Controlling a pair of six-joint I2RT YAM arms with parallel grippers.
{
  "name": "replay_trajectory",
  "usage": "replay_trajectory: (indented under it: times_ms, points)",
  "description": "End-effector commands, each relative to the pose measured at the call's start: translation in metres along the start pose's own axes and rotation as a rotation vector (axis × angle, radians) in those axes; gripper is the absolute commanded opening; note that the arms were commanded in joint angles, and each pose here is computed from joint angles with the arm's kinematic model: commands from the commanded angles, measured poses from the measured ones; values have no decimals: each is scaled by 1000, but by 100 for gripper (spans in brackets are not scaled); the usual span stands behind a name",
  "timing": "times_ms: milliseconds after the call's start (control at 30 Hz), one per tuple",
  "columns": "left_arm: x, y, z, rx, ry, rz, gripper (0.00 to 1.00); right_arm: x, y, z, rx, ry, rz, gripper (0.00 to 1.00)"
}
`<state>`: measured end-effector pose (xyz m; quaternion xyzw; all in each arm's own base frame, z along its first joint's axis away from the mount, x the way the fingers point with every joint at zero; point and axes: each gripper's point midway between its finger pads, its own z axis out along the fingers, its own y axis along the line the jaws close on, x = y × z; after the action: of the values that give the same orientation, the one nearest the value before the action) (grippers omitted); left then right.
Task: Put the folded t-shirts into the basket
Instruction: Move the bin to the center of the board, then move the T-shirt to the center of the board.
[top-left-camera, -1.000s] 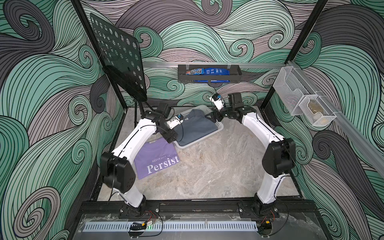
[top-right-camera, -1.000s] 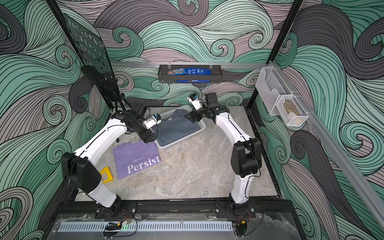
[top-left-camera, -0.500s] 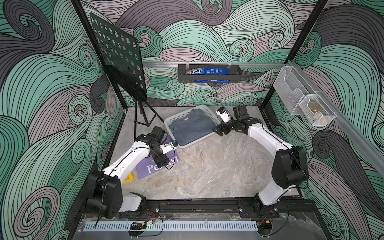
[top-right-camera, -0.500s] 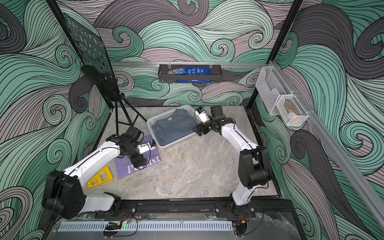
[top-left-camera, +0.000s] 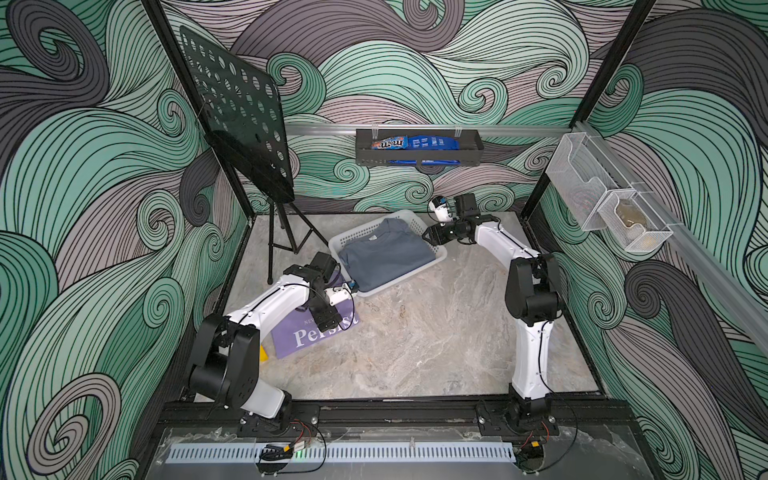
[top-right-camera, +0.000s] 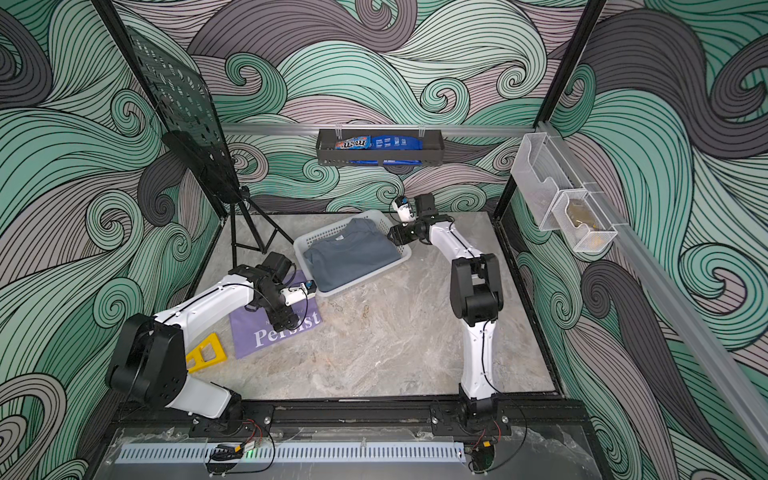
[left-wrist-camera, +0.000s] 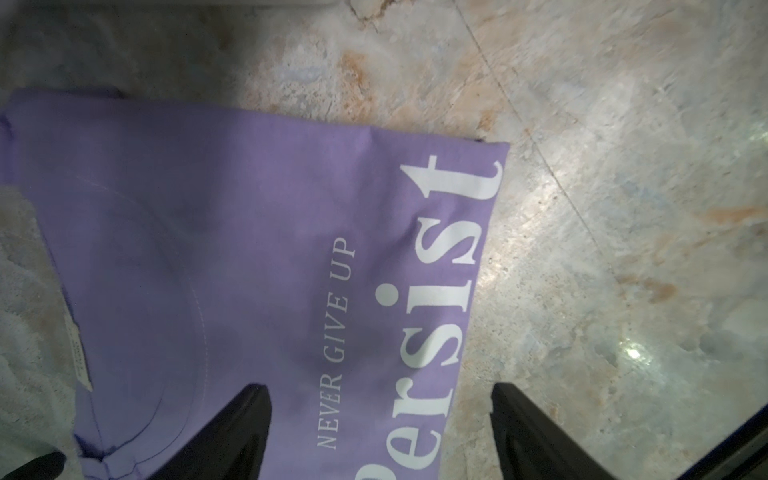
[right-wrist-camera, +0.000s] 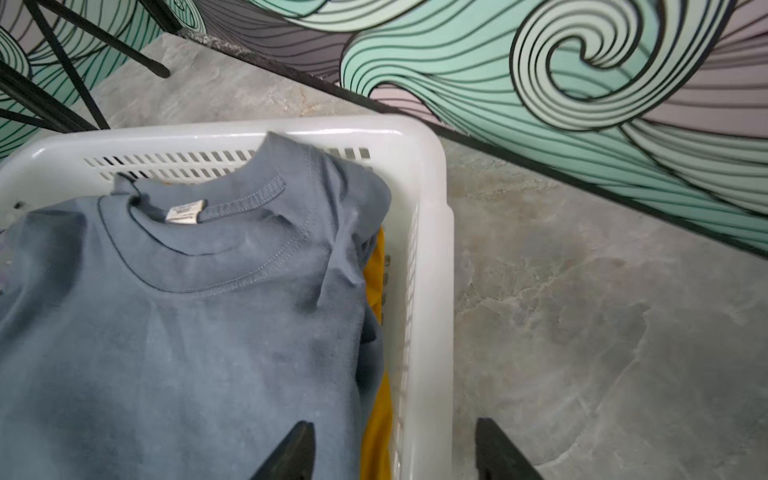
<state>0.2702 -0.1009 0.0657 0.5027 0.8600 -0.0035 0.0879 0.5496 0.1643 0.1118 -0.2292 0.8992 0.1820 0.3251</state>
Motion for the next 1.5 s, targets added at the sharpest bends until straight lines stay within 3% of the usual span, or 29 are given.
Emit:
replay_trajectory:
  times_ms: [0, 300, 500, 667, 833, 1033, 1267, 1467]
  points:
    - [7, -3, 12, 11, 51, 29, 85, -1, -9, 7, 21, 10, 55, 54]
    - [3, -4, 24, 40, 70, 15, 81, 9, -70, -4, 105, -27, 252, 28]
    - [-11, -8, 34, 101, 86, 19, 81, 20, -109, -29, 120, -90, 403, 27]
    - [-21, -22, 47, 166, 126, 55, 74, 22, -106, -33, 93, -97, 419, 31]
    - [-25, -52, 56, 243, 181, 121, 68, 19, -101, -46, 62, -101, 392, 46]
    - [-46, -107, 60, 280, 227, 337, 67, 17, -107, -99, 50, -132, 351, 59]
    - [-116, -159, 66, 243, 230, 579, 67, 58, -128, -164, 114, -150, 362, 66]
    - [-191, -211, 41, 289, 129, 572, 69, 103, -125, -187, 170, -86, 312, 67]
